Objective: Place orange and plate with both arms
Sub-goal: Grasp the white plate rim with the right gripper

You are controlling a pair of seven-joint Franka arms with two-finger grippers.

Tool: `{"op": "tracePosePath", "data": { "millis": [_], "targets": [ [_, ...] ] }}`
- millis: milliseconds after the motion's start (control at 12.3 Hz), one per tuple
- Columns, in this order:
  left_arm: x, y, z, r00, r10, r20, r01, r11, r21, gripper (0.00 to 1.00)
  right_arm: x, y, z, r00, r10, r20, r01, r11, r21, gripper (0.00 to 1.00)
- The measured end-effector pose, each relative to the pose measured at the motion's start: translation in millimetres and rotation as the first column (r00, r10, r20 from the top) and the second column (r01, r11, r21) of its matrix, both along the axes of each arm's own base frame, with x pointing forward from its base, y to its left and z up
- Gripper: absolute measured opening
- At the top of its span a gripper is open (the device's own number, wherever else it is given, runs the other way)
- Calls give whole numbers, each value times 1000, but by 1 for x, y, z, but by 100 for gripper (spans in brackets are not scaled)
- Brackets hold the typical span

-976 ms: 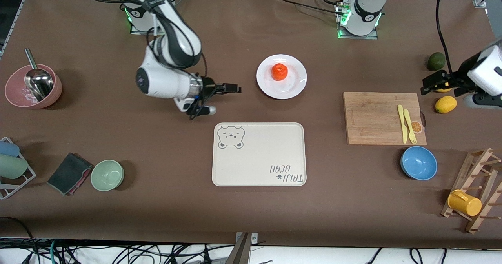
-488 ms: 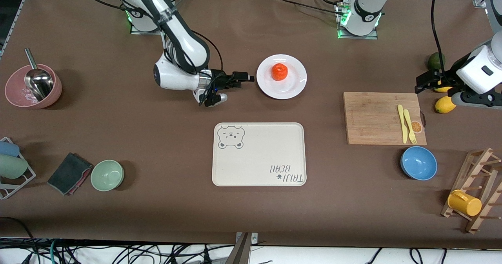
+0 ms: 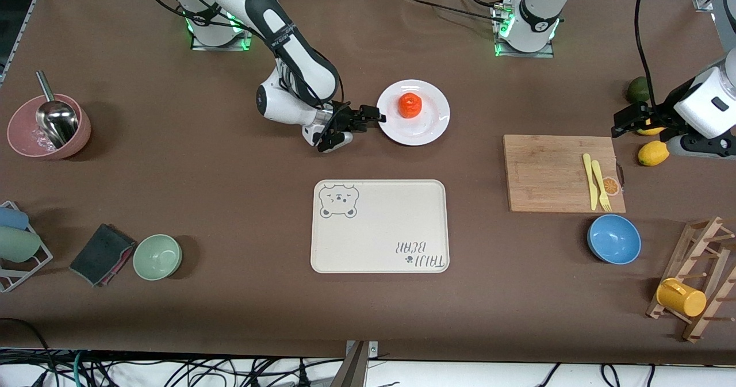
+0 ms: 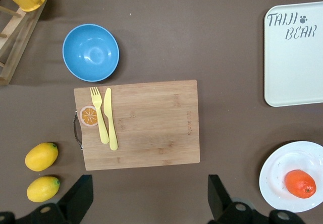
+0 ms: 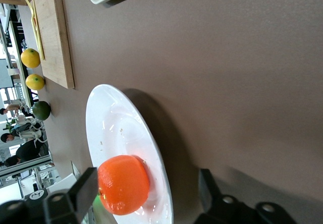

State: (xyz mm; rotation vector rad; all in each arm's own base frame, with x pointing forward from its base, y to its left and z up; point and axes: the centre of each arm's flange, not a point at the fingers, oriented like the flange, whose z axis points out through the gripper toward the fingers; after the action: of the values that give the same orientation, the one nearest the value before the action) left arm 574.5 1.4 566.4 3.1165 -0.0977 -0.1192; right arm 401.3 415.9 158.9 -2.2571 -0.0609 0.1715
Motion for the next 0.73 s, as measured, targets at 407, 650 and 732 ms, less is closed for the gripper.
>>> {"op": "tracePosePath", "data": {
  "millis": [407, 650, 732],
  "targets": [
    [0, 0, 0, 1000, 0, 0, 0, 1000, 0, 100, -23, 13, -16, 1000, -18, 14, 17, 998, 56, 82],
    [0, 0, 0, 1000, 0, 0, 0, 1000, 0, 100, -30, 16, -23, 1000, -2, 15, 2, 999, 51, 79],
    [0, 0, 0, 1000, 0, 0, 0, 1000, 0, 100, -32, 17, -25, 1000, 6, 24, -8, 999, 47, 77]
  ]
}}
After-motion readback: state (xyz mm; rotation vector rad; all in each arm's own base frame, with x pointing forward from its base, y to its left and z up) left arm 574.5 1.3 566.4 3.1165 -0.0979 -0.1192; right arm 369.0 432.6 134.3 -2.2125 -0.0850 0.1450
